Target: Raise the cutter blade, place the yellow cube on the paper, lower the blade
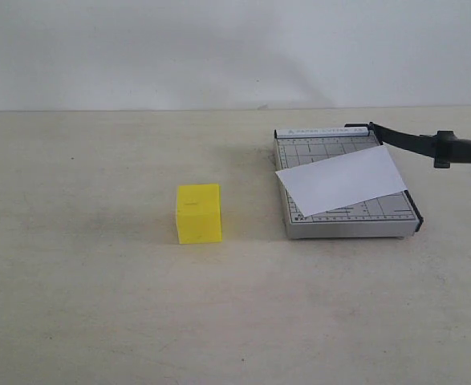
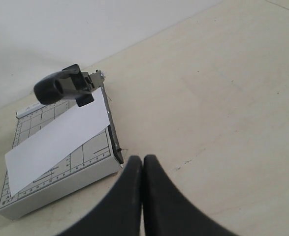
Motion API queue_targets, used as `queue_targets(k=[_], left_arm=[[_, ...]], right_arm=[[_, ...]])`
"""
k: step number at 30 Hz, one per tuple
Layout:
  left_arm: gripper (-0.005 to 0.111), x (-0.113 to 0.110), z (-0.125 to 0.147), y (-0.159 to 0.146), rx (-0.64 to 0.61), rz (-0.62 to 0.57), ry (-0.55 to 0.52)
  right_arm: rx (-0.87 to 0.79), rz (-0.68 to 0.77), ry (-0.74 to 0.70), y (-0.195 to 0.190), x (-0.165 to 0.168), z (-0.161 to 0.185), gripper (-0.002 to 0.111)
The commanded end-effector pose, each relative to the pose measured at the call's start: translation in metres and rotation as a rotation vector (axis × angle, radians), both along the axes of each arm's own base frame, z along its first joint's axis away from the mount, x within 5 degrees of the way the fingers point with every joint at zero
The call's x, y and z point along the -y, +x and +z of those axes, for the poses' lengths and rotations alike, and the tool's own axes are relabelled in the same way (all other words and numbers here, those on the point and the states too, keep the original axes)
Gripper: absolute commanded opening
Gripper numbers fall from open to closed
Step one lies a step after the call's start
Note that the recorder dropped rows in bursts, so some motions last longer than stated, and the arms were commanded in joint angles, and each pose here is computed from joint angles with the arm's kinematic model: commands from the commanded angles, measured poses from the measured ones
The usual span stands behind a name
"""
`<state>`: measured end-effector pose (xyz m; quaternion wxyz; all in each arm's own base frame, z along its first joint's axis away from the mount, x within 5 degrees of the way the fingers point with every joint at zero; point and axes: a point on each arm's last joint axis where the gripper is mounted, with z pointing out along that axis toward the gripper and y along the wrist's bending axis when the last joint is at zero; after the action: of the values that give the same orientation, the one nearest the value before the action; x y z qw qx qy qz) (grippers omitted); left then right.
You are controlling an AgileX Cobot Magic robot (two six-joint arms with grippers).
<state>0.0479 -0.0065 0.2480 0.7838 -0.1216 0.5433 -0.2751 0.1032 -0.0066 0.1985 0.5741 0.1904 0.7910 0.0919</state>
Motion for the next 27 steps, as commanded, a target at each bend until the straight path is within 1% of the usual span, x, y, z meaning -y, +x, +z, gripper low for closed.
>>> queue_targets(k=[1,5,6,8,10,12,15,17,18,19,21,22,24,25,27], left_arm=[[0.004,0.000,0.000,0.000,-0.015,-0.001,-0.018],[0.004,0.000,0.003,-0.001,0.014,-0.002,-0.010],[0.004,0.001,0.006,-0.002,0.039,-0.004,0.021],[0.004,0.006,0.022,-0.006,0.079,-0.020,0.113],[0.004,0.012,0.038,0.001,0.036,-0.054,0.201],[0.004,0.023,0.056,0.020,-0.028,-0.137,0.304],[0.004,0.049,0.077,0.057,-0.095,-0.392,0.459],[0.004,0.062,0.084,0.090,-0.151,-0.534,0.510],[0.004,0.066,0.085,0.103,-0.174,-0.569,0.514],[0.004,0.071,0.082,0.126,-0.212,-0.604,0.525],[0.004,0.083,0.074,0.155,-0.259,-0.660,0.554],[0.004,0.094,0.067,0.168,-0.271,-0.708,0.584],[0.004,0.114,0.051,0.188,-0.316,-0.784,0.608],[0.004,0.130,0.038,0.198,-0.340,-0.830,0.633],[0.004,0.149,0.022,0.211,-0.365,-0.856,0.670]], right_arm=[[0.012,-0.008,0.001,-0.001,0.001,0.000,0.000],[0.012,-0.008,0.001,-0.001,0.001,0.000,0.000],[0.012,-0.008,0.001,-0.001,0.001,0.000,0.000],[0.012,-0.008,0.001,-0.001,0.001,0.000,0.000],[0.012,-0.008,0.001,-0.001,0.001,0.000,0.000],[0.012,-0.008,0.001,-0.001,0.001,0.000,0.000],[0.012,-0.008,0.001,-0.001,0.001,0.000,0.000],[0.012,-0.008,0.001,-0.001,0.001,0.000,0.000],[0.012,-0.008,0.001,-0.001,0.001,0.000,0.000],[0.012,-0.008,0.001,-0.001,0.001,0.000,0.000],[0.012,-0.008,0.001,-0.001,0.001,0.000,0.000],[0.012,-0.008,0.001,-0.001,0.001,0.000,0.000],[0.012,-0.008,0.001,-0.001,0.001,0.000,0.000],[0.012,-0.008,0.001,-0.001,0.001,0.000,0.000],[0.012,-0.008,0.001,-0.001,0.001,0.000,0.000]])
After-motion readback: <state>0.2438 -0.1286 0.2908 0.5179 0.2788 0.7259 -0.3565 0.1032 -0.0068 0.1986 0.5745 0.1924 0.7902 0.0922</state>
